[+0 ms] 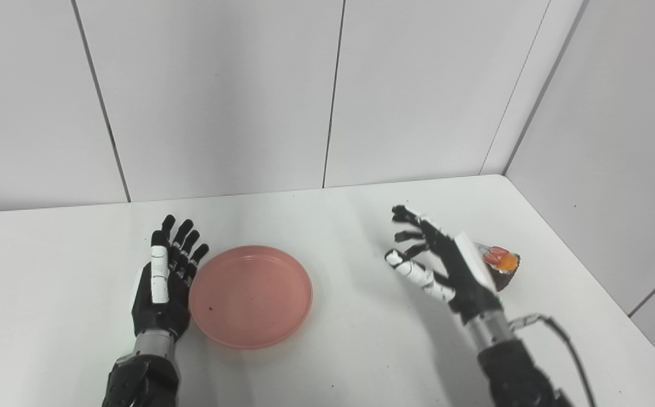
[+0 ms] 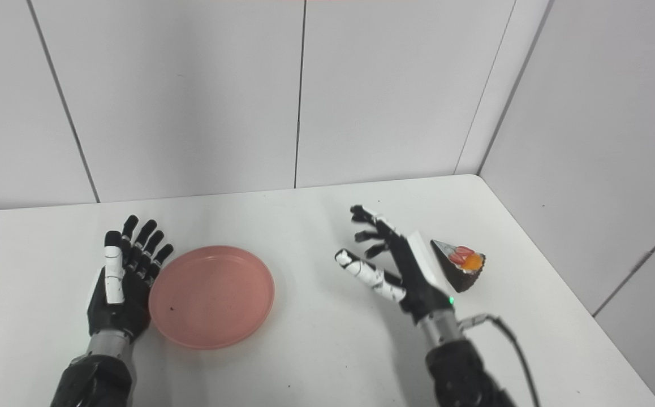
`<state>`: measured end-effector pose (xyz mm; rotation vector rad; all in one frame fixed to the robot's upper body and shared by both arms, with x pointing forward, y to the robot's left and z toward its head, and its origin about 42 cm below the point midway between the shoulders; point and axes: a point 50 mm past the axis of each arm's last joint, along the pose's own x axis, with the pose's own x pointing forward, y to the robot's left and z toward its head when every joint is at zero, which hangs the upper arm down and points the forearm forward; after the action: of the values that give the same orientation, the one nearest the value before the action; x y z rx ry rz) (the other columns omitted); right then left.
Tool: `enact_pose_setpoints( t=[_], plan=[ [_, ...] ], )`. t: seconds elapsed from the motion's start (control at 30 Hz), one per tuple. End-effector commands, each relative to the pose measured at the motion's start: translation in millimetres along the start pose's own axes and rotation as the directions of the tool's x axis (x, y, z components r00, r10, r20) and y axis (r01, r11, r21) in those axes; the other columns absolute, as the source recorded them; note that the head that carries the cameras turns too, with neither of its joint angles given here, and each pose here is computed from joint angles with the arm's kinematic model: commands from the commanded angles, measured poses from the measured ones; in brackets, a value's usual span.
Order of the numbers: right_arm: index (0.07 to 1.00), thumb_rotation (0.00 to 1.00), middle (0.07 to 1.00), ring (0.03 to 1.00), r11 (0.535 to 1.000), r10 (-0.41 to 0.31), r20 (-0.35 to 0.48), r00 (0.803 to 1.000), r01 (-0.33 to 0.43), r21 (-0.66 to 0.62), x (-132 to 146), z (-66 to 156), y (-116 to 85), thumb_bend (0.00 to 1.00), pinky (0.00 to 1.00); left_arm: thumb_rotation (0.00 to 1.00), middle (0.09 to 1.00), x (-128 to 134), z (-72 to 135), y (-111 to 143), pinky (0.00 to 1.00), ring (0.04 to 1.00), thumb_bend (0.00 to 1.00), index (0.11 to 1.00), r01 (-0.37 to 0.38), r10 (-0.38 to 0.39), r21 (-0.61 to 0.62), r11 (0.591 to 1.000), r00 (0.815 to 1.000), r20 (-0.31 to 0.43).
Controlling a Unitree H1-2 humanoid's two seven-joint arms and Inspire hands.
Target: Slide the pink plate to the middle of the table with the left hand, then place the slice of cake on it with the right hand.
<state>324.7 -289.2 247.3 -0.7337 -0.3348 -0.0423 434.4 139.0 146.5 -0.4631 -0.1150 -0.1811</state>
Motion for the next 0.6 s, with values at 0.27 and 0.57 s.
enact_pose_setpoints(
  t=[0.27, 0.57],
  plan=[
    [0.838, 0.57, 0.847, 0.774, 0.946, -0.05, 0.021, 0.999, 0.054, -0.321, 24, 55, -90, 0.9, 0.62, 0.81, 0.918, 0, -9, -3, 0.88, 0.939, 0.84, 1.0, -0.013, 0.013, -0.008, 1.0, 1.0, -0.015],
    [0.84, 0.55, 0.887, 0.821, 0.855, -0.109, -0.098, 0.989, 0.042, -0.517, 47, 38, -135, 1.0, 0.62, 0.81, 0.915, 0, -9, -3, 0.89, 0.939, 0.83, 1.0, -0.013, 0.013, -0.017, 1.0, 1.0, -0.014]
  ],
)
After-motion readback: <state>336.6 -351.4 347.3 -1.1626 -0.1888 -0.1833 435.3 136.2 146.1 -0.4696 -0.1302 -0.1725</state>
